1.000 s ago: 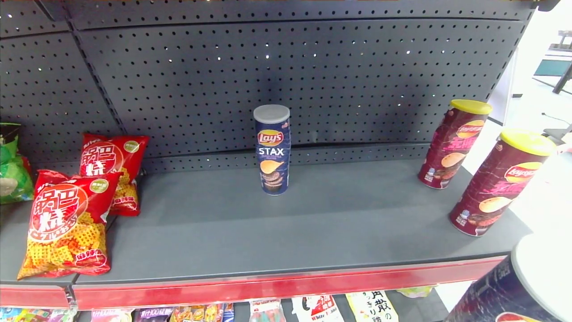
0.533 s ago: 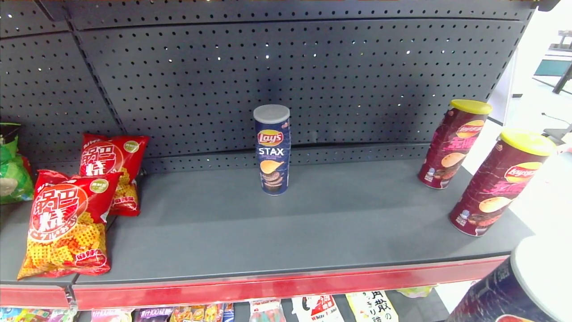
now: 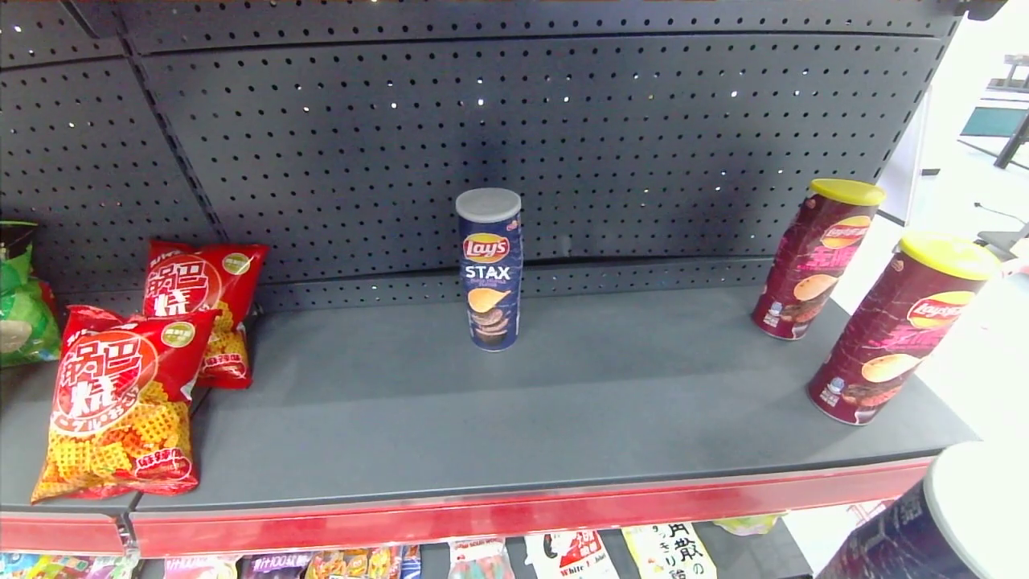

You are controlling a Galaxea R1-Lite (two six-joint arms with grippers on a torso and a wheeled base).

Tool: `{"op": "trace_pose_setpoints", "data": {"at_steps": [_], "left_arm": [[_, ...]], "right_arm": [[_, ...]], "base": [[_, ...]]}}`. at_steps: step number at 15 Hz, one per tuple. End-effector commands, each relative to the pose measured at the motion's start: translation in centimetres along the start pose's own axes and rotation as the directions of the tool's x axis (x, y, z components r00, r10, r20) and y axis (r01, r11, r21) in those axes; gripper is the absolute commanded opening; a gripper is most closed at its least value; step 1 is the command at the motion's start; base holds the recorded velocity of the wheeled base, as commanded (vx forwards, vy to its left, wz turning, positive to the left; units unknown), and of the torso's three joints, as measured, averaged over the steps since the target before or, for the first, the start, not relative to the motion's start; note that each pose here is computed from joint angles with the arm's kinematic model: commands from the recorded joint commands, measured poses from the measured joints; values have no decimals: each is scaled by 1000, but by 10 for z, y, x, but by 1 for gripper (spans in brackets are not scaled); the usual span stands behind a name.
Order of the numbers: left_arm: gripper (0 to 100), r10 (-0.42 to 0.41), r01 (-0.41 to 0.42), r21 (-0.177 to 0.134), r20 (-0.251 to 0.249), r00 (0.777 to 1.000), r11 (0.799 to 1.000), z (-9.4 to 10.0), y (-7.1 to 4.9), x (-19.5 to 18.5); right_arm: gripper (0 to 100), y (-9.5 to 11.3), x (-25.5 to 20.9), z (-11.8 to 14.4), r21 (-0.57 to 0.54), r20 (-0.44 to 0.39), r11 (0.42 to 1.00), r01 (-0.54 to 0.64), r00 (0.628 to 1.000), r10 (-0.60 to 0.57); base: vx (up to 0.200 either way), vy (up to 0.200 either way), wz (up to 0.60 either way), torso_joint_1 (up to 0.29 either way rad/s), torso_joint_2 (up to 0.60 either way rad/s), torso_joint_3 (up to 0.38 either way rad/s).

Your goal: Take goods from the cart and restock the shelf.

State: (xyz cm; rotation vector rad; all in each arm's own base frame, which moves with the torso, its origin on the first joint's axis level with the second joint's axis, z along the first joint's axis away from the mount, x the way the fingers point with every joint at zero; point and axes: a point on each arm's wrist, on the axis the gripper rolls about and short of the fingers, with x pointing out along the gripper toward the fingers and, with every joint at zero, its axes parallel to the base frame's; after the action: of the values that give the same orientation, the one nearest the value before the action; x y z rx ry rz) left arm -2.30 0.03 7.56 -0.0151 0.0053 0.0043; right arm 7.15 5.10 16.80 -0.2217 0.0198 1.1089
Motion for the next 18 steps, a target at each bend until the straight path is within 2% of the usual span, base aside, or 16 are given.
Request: {"op": "trace_pose_setpoints", "data": {"at_steps": [1, 8, 11, 18], "left_arm": [[100, 0, 0, 0, -1, 1000, 1000, 0, 0, 0], [100, 3, -3, 1, -1, 1000, 1000, 0, 0, 0], [100, 6, -6, 1, -1, 1000, 1000, 0, 0, 0], [100, 6, -6, 0, -1, 1000, 1000, 0, 0, 0]], "right_arm": [[0, 0, 0, 0, 0, 0, 1000, 1, 1000, -1], [0, 0, 0, -1, 2, -3, 1000, 1, 1000, -1], [0, 1, -1, -2, 3, -4, 1000, 0, 1000, 0], [0, 2, -2, -3, 2, -3, 1000, 1, 1000, -1]], "base": [[0, 0, 0, 0, 0, 0], [0, 0, 0, 0, 0, 0], [0, -200, 0, -6, -1, 2], [0, 0, 0, 0, 0, 0]]}}
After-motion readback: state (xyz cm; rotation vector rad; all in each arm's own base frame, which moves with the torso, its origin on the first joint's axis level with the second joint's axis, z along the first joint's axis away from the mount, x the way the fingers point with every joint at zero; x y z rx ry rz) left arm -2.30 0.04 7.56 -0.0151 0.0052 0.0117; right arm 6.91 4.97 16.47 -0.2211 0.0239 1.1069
